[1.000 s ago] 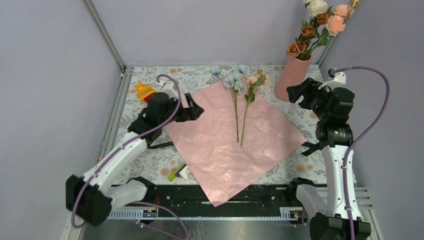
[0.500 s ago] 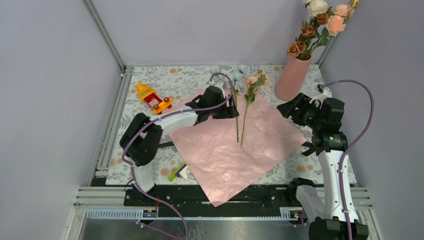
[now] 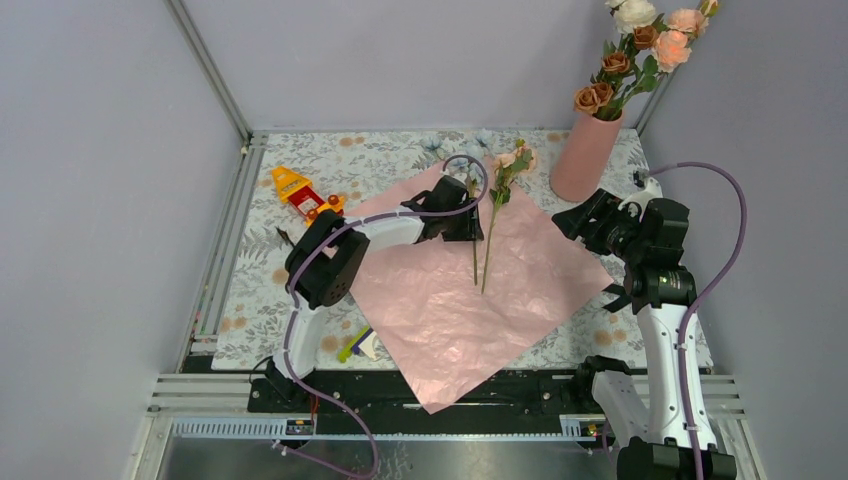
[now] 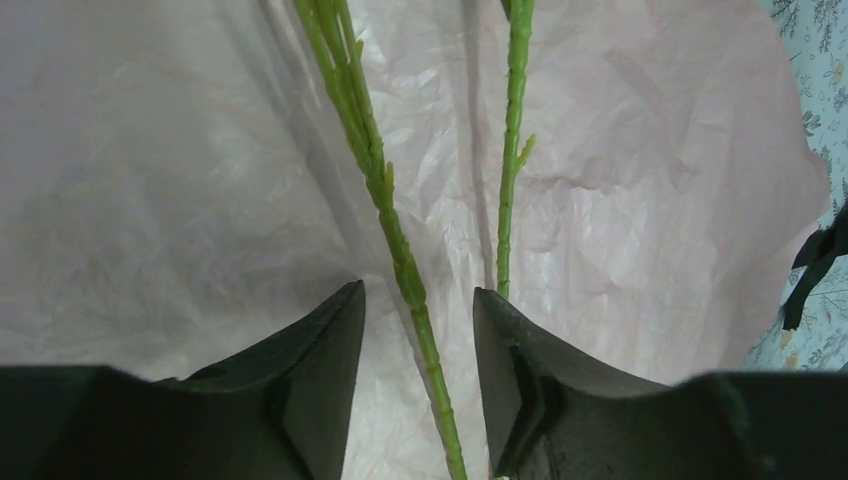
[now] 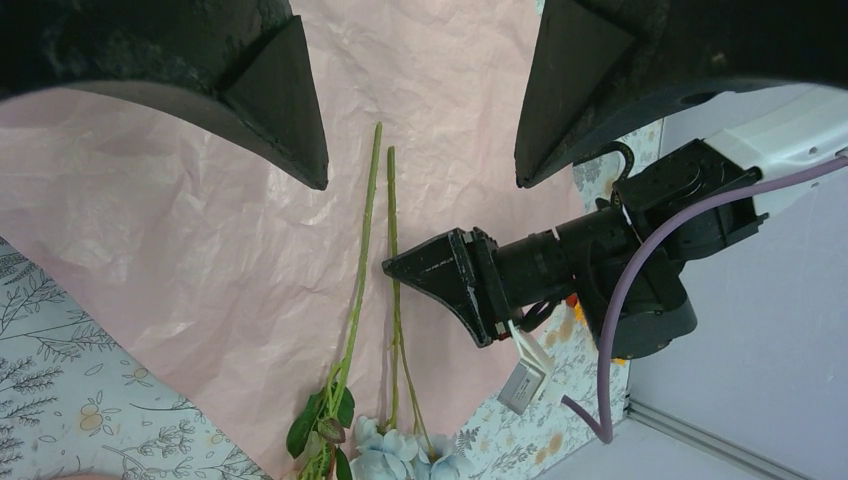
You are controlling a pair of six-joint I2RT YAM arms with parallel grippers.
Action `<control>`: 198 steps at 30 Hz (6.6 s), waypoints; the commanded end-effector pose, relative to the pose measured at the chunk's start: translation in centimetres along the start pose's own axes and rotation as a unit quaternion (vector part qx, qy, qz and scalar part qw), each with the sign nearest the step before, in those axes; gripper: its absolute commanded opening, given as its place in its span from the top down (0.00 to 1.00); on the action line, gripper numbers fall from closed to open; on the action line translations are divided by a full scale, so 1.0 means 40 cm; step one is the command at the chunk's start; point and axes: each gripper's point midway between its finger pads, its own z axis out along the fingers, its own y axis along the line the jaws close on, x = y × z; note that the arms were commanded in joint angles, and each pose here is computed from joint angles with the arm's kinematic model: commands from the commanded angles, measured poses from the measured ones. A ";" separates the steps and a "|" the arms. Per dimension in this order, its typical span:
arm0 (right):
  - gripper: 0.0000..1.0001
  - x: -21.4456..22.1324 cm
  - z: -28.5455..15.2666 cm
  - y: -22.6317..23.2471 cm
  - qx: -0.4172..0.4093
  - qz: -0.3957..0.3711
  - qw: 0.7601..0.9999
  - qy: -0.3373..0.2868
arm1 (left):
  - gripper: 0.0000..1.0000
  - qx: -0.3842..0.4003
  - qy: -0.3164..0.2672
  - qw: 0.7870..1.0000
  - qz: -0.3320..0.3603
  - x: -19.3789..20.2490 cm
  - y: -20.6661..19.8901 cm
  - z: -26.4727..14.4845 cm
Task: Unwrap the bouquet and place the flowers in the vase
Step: Pick up the fake flower from the wrapping paper, then insert the fake flower into the vase.
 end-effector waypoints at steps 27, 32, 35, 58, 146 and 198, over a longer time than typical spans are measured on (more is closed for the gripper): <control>0.25 0.009 -0.004 0.022 -0.024 0.005 1.000 0.013 | 1.00 0.014 -0.054 0.998 -0.014 -0.064 -0.053 -0.003; 0.25 0.012 -0.009 0.021 -0.021 0.003 1.000 0.014 | 1.00 0.014 -0.094 0.995 -0.016 -0.107 -0.062 -0.054; 0.25 0.013 -0.010 0.022 -0.022 0.005 1.000 0.014 | 1.00 0.026 -0.122 0.992 -0.019 -0.139 -0.080 -0.091; 0.23 0.053 0.037 0.197 -0.188 0.096 0.976 0.049 | 1.00 0.296 -0.230 0.925 -0.056 -0.124 -0.290 -0.545; 1.00 -0.069 0.051 0.278 -0.035 -0.161 0.983 -0.082 | 0.22 0.310 -0.178 0.934 -0.023 -0.033 -0.274 -0.680; 1.00 -0.938 -0.094 0.209 0.131 -0.265 0.798 -0.526 | 0.07 -0.104 -0.321 0.939 0.063 -0.198 0.309 -0.952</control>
